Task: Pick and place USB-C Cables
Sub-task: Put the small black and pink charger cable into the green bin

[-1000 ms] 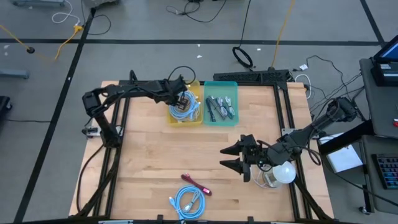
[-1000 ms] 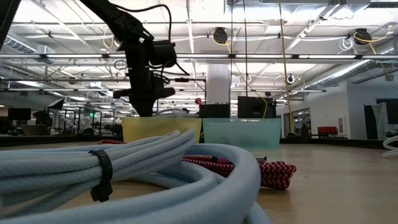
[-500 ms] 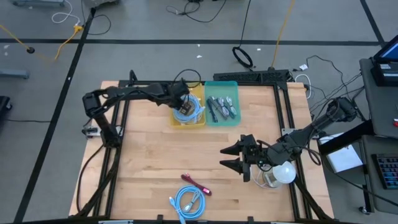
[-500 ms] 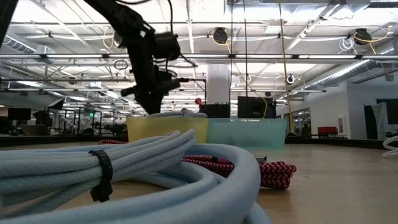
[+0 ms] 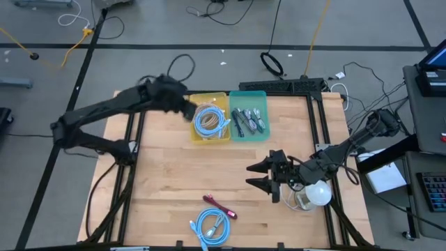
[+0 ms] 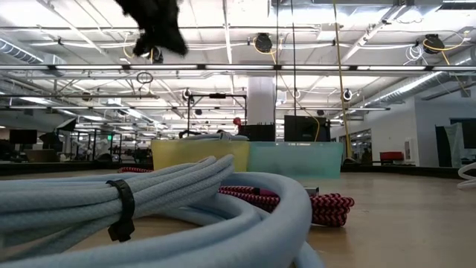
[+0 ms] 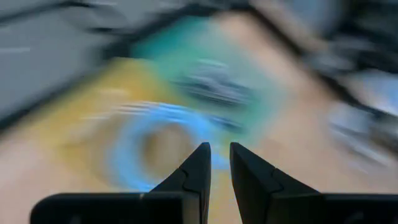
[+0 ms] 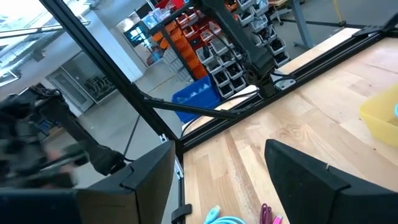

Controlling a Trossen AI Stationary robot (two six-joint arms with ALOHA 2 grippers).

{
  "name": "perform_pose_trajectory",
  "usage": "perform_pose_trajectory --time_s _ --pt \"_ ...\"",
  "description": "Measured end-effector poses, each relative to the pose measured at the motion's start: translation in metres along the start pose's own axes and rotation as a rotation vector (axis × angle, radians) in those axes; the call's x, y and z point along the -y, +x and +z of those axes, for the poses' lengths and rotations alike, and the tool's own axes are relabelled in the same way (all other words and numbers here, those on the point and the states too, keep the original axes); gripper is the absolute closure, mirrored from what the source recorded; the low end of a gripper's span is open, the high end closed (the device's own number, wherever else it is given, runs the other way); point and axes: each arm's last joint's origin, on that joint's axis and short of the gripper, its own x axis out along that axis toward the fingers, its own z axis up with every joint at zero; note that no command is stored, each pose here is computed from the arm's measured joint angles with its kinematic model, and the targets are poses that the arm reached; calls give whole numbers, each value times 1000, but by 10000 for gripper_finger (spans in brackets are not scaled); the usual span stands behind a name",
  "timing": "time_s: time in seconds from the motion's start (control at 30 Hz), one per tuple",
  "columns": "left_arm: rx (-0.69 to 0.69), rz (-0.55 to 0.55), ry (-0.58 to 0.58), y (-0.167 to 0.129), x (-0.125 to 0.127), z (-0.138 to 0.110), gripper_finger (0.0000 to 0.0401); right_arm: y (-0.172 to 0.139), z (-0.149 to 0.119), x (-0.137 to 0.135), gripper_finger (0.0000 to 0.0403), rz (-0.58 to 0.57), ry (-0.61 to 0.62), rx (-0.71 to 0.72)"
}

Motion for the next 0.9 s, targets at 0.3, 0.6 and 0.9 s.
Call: perform_pose_trajectory --time_s 0.3,0.6,0.9 --pt "-216 -530 147 -71 105 -77 339 11 -13 5 161 7 2 -100" --pt "-155 -326 130 -94 147 -149 338 75 -90 53 161 -112 136 -537" --pt "-217 -254 129 -83 170 -196 338 135 -92 28 161 -118 -106 -664"
